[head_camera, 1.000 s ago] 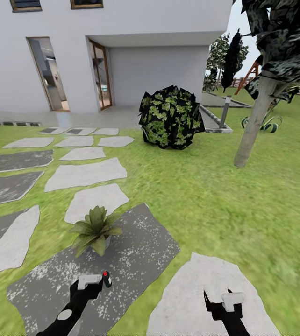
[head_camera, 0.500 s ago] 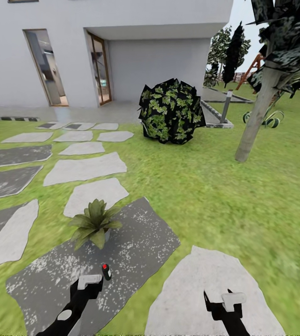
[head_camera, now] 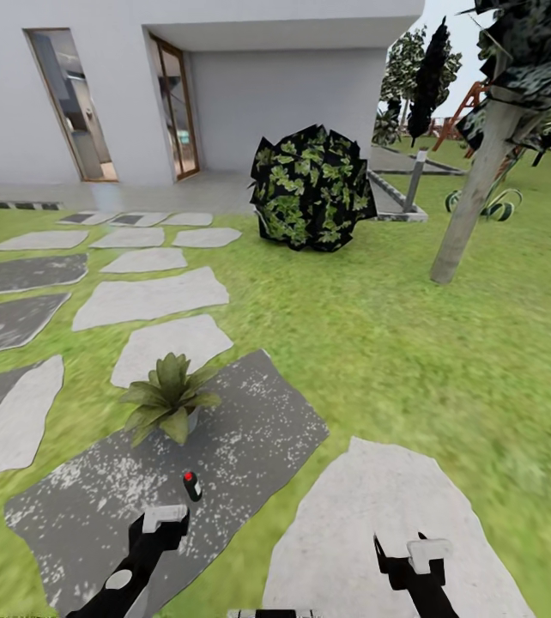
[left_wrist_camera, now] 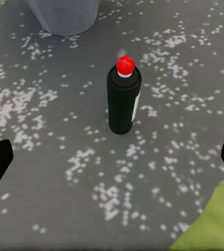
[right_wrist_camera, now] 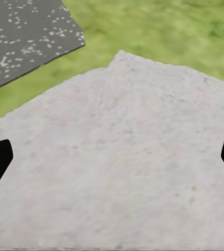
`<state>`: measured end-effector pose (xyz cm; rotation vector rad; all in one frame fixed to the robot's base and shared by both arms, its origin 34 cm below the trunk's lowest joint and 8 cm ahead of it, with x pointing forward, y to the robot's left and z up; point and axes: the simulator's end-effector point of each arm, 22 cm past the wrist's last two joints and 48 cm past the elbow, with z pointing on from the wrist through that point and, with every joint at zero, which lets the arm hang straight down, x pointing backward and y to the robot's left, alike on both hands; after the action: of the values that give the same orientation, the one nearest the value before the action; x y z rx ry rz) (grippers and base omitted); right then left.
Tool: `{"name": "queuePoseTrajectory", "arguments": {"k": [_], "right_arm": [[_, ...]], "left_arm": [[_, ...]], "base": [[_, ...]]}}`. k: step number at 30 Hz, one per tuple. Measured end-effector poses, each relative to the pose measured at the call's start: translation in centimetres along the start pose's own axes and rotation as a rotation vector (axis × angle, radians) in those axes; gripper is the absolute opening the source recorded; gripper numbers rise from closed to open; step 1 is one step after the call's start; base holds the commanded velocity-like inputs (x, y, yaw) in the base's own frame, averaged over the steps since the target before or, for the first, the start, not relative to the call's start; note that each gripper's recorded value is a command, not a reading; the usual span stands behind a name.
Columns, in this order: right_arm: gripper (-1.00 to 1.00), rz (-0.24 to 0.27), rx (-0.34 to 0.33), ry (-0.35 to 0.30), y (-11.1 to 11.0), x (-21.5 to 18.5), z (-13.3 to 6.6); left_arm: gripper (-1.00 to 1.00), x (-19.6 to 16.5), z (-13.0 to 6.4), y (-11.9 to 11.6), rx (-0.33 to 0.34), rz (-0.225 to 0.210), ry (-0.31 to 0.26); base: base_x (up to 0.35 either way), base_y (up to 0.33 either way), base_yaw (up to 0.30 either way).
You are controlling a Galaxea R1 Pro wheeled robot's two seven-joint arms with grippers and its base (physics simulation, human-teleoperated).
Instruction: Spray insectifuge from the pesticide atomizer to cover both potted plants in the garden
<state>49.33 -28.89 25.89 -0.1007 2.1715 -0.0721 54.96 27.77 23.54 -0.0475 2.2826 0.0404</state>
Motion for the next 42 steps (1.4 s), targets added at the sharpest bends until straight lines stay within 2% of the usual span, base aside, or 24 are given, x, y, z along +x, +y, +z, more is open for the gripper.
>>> {"name": "queuePoseTrajectory", "arguments": {"k": [14,23,42], "right_arm": [[1.00,-0.001,-0.008,0.077,0.4,3.9,0.1],[1.00,-0.001,-0.009,0.088,0.4,4.4,0.1],[1.00,-0.001,-0.009,0.089,0.4,4.4,0.1]], "left_arm": [[1.00,4.2,0.8,0.2,-0.003,0.004,0.076],[1.00,4.8,0.8,0.2,-0.004,0.004,0.085],[1.00,4.8,0.8,0.3,-0.008,0.001,0.082]], "base": [[0.000,0.000,-0.156],[0.000,0.000,-0.156],[0.065,0.048,-0.007]]}}
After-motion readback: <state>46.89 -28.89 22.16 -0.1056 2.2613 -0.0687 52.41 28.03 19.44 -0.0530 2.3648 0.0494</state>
